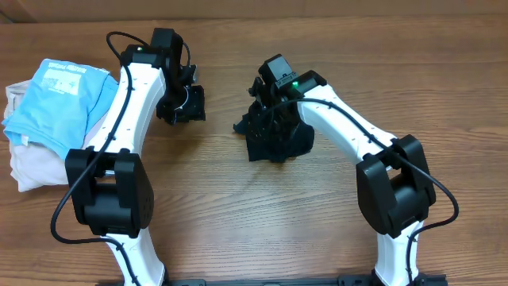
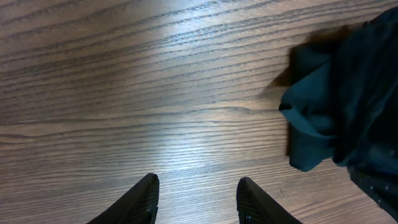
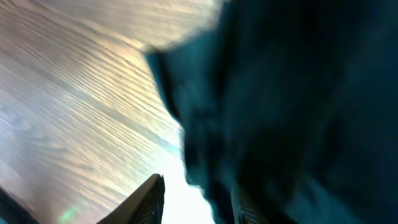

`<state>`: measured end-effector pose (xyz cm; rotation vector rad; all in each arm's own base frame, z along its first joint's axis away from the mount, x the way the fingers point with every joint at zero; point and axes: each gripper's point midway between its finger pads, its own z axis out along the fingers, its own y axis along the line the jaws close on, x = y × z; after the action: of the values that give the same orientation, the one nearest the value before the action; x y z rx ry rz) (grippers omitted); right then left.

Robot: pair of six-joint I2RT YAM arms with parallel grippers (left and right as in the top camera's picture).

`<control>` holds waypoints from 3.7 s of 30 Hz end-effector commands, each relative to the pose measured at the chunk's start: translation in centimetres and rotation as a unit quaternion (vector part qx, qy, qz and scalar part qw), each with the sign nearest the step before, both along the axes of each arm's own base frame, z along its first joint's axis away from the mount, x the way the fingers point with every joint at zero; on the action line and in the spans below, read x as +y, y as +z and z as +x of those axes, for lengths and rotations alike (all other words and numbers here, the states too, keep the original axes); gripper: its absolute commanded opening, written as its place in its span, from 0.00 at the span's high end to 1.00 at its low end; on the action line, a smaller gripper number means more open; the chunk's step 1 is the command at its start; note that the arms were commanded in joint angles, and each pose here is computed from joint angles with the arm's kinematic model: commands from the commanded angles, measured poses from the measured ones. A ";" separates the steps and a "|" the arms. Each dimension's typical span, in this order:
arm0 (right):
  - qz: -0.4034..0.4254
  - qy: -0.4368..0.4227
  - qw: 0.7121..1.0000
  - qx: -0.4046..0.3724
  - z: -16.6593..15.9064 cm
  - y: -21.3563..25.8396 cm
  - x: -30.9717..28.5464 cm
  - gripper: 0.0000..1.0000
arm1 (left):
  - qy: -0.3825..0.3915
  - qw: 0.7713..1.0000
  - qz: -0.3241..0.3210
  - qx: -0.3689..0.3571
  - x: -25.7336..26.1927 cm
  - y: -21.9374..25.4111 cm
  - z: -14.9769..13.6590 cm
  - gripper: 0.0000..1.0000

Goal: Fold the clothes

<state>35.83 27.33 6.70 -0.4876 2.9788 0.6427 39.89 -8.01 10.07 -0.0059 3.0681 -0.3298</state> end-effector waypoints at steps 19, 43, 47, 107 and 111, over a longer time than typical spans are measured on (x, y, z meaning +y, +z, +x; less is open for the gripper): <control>-0.057 -0.038 0.997 -0.039 0.9 3.6 -5.4 0.58 | -0.127 0.963 -0.082 -0.222 -12.1 5.3 6.5 0.48; 0.073 0.095 0.990 0.072 -5.9 0.2 1.8 0.55 | -0.136 0.963 -0.110 -0.204 -15.4 -0.3 8.1 0.42; 0.155 0.175 0.970 0.069 -7.7 1.9 4.1 0.54 | -0.136 0.963 -0.110 -0.206 -15.4 -0.2 8.2 0.41; -0.062 -0.047 0.995 -0.056 -1.2 7.1 -9.2 0.53 | -0.093 0.986 0.138 0.031 -5.4 -8.4 -0.9 0.58; -0.065 -0.045 0.996 -0.044 -1.8 6.9 -9.4 0.50 | -0.073 0.988 0.136 0.009 -5.1 -6.9 0.3 0.60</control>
<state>34.04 18.12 13.29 -0.3832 2.9528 0.4170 39.31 -13.29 2.02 0.3031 3.1358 0.1028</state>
